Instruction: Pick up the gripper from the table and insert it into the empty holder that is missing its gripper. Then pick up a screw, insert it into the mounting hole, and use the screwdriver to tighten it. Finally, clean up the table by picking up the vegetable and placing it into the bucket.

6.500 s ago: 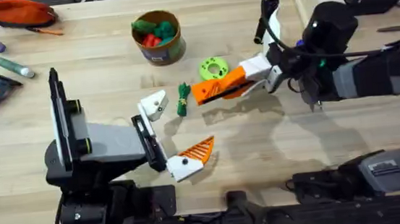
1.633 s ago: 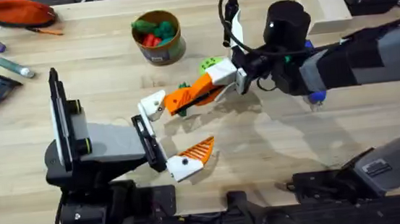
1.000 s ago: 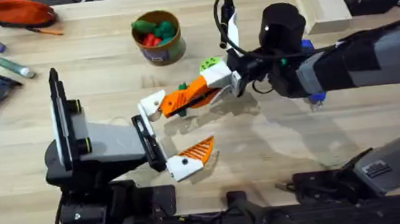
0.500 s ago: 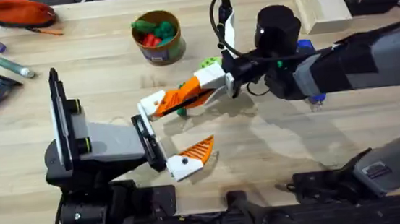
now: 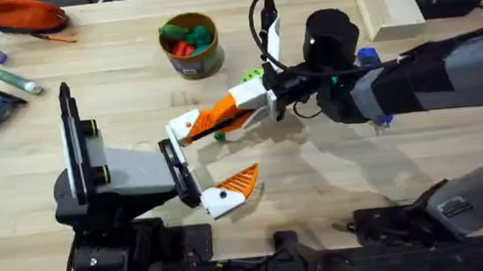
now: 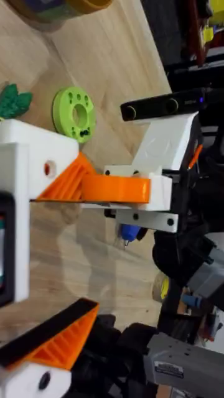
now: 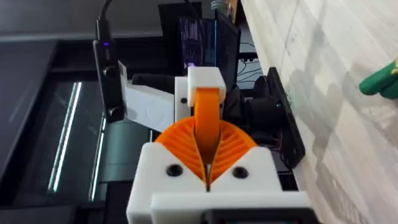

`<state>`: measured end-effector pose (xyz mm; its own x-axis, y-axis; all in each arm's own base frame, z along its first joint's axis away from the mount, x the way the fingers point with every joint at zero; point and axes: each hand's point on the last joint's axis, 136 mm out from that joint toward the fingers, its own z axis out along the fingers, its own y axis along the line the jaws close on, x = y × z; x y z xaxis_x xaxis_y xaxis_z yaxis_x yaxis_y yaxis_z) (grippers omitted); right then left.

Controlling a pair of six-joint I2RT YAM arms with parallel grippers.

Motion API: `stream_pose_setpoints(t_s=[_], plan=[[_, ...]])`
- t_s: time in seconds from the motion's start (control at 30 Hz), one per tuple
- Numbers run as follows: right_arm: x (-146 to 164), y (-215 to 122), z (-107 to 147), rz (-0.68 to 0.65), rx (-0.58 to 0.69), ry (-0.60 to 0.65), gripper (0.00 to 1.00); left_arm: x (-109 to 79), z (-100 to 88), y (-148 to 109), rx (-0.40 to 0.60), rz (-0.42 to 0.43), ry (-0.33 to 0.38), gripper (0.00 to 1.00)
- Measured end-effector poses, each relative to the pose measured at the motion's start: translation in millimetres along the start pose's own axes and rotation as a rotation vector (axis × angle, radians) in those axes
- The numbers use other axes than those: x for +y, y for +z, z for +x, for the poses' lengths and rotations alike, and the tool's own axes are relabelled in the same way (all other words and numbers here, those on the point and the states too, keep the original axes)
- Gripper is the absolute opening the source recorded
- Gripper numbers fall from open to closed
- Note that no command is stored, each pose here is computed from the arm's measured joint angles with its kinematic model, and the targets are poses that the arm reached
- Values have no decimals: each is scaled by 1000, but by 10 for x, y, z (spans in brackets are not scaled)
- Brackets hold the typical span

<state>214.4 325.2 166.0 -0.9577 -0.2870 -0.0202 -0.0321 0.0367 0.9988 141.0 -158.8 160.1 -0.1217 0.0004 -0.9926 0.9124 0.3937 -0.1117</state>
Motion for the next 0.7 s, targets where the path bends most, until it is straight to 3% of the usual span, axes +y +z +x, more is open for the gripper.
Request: stream_pose_setpoints(t_s=[0.7], plan=[[-4,43,-4,4,-9,3,8,6,-1,0,0,-3,-6,985]])
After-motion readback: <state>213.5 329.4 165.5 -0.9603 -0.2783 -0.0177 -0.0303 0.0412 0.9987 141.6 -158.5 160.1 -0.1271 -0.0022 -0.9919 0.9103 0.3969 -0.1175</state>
